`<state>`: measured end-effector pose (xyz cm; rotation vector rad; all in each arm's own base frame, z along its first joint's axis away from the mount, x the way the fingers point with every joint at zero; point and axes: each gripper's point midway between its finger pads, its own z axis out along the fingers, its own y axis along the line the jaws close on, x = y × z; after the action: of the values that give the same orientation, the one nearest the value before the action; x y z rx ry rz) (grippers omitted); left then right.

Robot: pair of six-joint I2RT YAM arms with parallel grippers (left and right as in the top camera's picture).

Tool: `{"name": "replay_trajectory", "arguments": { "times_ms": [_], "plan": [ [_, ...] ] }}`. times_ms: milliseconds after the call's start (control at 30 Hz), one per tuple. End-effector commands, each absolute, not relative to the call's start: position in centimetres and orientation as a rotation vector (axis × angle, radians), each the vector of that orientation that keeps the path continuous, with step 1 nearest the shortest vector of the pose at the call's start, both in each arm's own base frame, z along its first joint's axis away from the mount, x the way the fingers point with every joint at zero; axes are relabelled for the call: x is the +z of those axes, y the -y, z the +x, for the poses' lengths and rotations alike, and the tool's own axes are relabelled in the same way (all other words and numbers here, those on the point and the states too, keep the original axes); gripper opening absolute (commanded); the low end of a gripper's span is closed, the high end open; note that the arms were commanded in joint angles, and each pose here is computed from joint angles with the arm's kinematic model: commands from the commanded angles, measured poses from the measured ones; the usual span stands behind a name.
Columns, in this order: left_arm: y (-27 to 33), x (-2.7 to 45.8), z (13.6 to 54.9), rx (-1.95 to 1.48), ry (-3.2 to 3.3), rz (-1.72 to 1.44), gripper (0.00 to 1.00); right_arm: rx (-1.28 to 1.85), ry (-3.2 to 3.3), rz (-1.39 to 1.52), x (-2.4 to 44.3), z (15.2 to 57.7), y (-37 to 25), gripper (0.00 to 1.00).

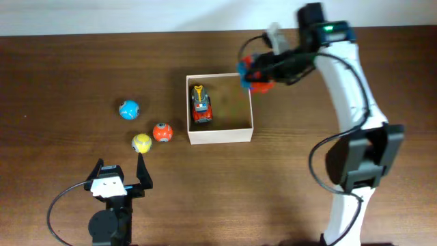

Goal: Pack container
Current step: 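Lift the grey-top truck and carry it over the pink box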

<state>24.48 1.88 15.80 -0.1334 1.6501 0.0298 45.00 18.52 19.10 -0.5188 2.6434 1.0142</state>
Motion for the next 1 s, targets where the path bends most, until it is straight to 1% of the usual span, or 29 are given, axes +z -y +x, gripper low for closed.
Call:
{"name": "replay_trajectory", "arguments": {
  "times_ms": [0, 133, 267, 400, 533, 733, 967],
  "plan": [
    [-1.7, 15.8, 24.5, 0.034, -1.649, -0.114, 0.99, 0.920, -2.637, -0.542, 20.0, 44.9, -21.5, 0.62],
    [-1.7, 15.8, 24.5, 0.034, -1.649, -0.114, 0.99, 0.672, -2.709, -0.471, 18.5, 45.0, -23.4, 0.62],
    [-1.7, 15.8, 24.5, 0.034, -1.649, -0.114, 0.99, 0.274, -2.742, -0.340, 17.1, 44.8, -23.9, 0.62],
    [-1.7, 15.8, 24.5, 0.034, -1.648, -0.114, 0.99, 0.076, -2.692, -0.268, 16.9, 44.8, -24.5, 0.62],
    [-1.8, 15.8, 24.5, 0.034, -1.649, -0.114, 0.99, -0.017, -2.651, -0.235, 16.6, 45.1, -25.0, 0.62],
    [-1.7, 15.8, 24.5, 0.034, -1.649, -0.114, 0.99, -0.061, -2.684, -0.187, 14.2, 45.5, -25.0, 0.62],
    [-1.7, 15.8, 24.5, 0.034, -1.649, -0.114, 0.99, -0.091, -2.723, -0.196, 12.0, 45.4, -25.1, 0.62]
  ]
}}
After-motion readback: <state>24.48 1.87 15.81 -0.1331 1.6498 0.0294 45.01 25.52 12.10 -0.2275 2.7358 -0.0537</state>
